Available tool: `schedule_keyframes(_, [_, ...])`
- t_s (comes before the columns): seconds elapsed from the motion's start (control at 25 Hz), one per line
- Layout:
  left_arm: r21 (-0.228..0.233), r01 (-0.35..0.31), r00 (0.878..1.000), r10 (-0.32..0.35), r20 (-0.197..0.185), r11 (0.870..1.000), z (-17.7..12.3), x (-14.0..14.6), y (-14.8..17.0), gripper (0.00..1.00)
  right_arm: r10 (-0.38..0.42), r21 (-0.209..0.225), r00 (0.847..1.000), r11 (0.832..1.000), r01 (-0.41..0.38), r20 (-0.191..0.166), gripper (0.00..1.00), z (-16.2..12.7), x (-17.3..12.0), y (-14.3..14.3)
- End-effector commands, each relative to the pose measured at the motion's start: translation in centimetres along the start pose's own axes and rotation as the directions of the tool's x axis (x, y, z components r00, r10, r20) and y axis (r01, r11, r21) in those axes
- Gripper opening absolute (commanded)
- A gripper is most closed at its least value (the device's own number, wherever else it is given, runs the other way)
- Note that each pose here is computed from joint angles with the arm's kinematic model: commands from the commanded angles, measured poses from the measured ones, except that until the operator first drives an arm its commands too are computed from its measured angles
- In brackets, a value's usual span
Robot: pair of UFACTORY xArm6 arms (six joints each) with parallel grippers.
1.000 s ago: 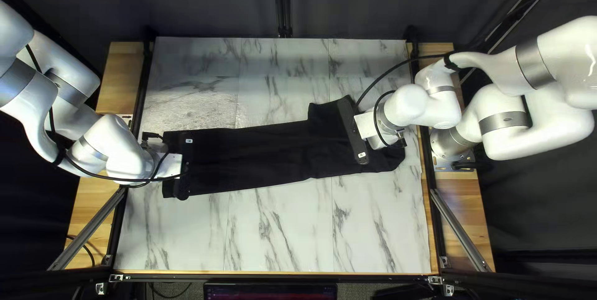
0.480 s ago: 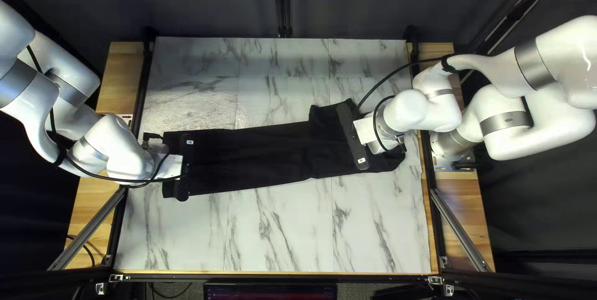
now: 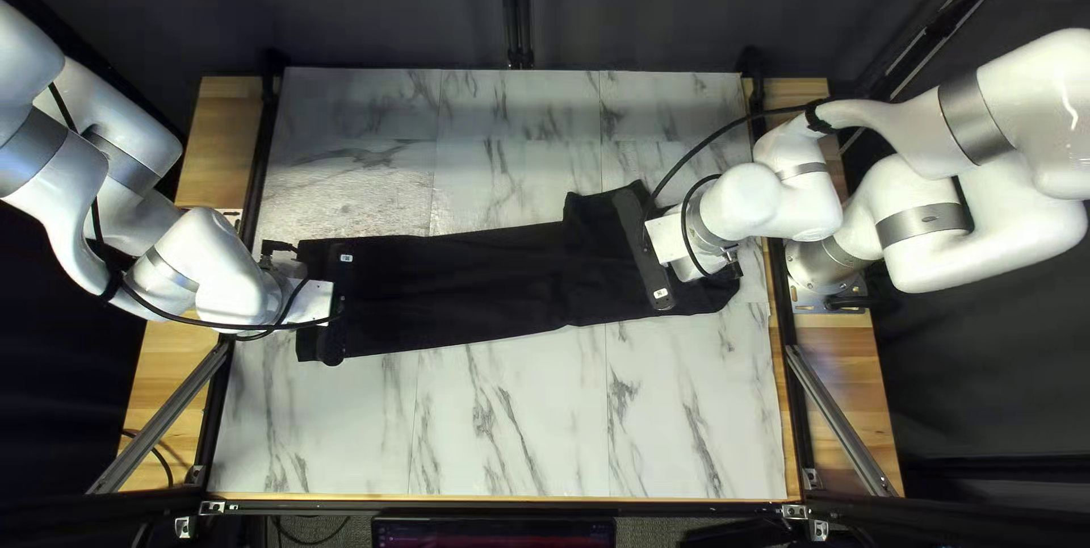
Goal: Fold t-shirt
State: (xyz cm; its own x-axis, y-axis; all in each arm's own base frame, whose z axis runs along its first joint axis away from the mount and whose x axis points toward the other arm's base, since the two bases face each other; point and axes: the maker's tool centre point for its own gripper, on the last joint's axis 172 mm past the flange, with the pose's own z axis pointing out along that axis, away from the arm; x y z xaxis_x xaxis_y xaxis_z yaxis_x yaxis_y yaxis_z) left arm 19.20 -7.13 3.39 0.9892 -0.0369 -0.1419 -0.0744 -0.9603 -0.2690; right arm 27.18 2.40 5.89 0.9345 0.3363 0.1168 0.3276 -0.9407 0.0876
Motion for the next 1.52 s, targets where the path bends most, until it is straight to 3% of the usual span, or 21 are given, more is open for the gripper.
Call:
schedule_keyframes(0.04, [0.014,0.008,1.0,-0.008,-0.01,1.0,-2.1,0.3,-0.3,1.0,0.019,-0.021,1.0,1.0,-0.019,0.003,1.0,-2.0,0.1,0.4])
schedule_keyframes(0.2, [0.031,0.01,1.0,-0.01,-0.021,0.999,-3.7,1.4,-2.0,1.0,0.032,-0.037,0.999,0.999,-0.031,0.01,1.0,-3.9,0.2,2.4])
schedule_keyframes(0.4, [0.033,0.011,0.999,-0.01,-0.043,0.999,-3.4,3.6,-4.6,1.0,0.03,-0.045,1.0,0.999,-0.03,0.009,1.0,-5.4,0.8,5.6])
schedule_keyframes(0.56, [0.024,0.021,0.998,-0.019,-0.068,1.0,-3.3,5.5,-6.1,1.0,0.016,-0.028,1.0,0.999,-0.016,-0.006,1.0,-5.7,1.6,8.5])
schedule_keyframes(0.76, [0.023,0.03,0.995,-0.028,-0.098,0.999,-3.9,7.4,-6.4,1.0,-0.004,-0.002,1.0,1.0,0.004,-0.026,1.0,-5.3,3.5,10.1])
schedule_keyframes(1.04, [0.026,0.031,0.99,-0.027,-0.138,0.999,-4.1,9.8,-5.3,1.0,-0.033,0.028,0.997,0.999,0.035,-0.066,1.0,-4.3,7.7,9.7])
schedule_keyframes(1.32, [0.02,0.054,0.989,-0.05,-0.141,0.998,-3.2,6.2,-1.5,1.0,-0.101,0.069,0.983,0.991,0.113,-0.154,1.0,-2.1,11.1,6.8])
schedule_keyframes(1.52, [0.013,0.06,0.988,-0.058,-0.141,0.998,-3.2,5.4,-0.9,1.0,-0.146,0.092,0.974,0.982,0.164,-0.171,1.0,-1.0,11.8,6.3])
